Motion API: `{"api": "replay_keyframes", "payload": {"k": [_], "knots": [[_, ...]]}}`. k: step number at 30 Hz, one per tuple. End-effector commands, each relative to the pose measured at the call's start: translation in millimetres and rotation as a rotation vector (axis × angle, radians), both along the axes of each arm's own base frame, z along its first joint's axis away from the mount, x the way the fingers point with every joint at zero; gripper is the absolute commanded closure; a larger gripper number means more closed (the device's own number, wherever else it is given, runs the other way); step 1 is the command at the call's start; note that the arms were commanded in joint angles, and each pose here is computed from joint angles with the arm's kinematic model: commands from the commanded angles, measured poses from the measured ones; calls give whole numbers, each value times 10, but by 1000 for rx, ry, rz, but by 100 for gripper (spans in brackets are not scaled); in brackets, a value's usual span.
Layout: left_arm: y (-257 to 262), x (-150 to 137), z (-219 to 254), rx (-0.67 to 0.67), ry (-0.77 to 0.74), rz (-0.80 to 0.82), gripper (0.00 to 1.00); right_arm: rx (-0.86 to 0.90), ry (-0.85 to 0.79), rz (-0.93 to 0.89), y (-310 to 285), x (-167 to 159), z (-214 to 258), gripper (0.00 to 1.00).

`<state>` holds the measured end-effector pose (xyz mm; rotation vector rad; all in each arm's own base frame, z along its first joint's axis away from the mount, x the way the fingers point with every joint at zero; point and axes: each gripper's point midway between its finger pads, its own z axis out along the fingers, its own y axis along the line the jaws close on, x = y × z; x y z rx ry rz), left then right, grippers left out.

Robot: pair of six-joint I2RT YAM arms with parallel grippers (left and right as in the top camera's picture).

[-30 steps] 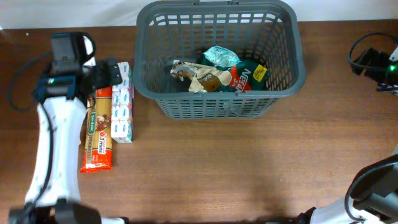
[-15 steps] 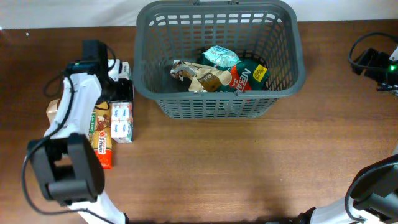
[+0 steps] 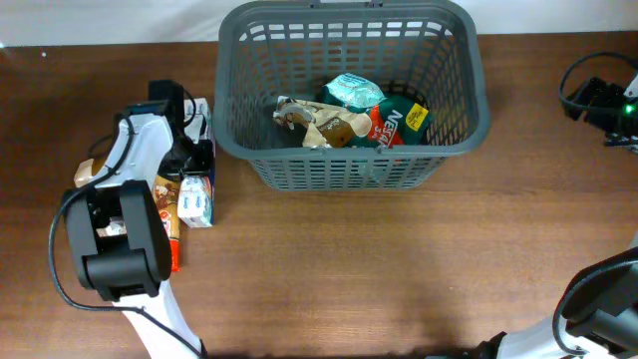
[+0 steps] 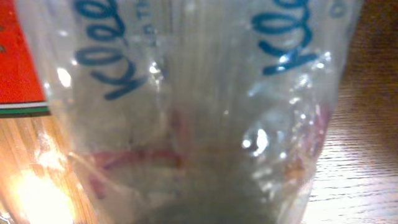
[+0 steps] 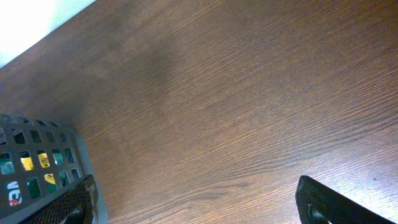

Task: Pack container
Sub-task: 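Retract the right arm and grasp the Kleenex tissue pack with the left gripper, then lift the Kleenex pack and lay it in the basket with the left gripper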

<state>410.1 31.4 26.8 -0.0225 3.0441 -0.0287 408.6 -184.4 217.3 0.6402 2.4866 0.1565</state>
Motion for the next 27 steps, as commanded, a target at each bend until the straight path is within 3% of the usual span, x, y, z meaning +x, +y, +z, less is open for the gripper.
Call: {"api": "replay_keyframes", "payload": {"k": [1,8,13,16,21,27], "knots": [[-1,95,114,-9,-16,-11,98,3,-12,-1,27,-5,44,1],[69,570,1057,9,-188,-6,98,3,-12,-1,27,-5,44,1],[106,971,2282,38,-489,-8,98,2,-12,-1,26,-5,44,1],[93,1071,2989,69,-680,-42,98,3,-12,-1,27,-5,44,1],[-241,995,3989,193,-949,-320,98,3,-12,-1,27,-5,44,1],[-1407,735,4073,126,-1010,-837,98,3,-12,-1,27,-5,44,1]]}}
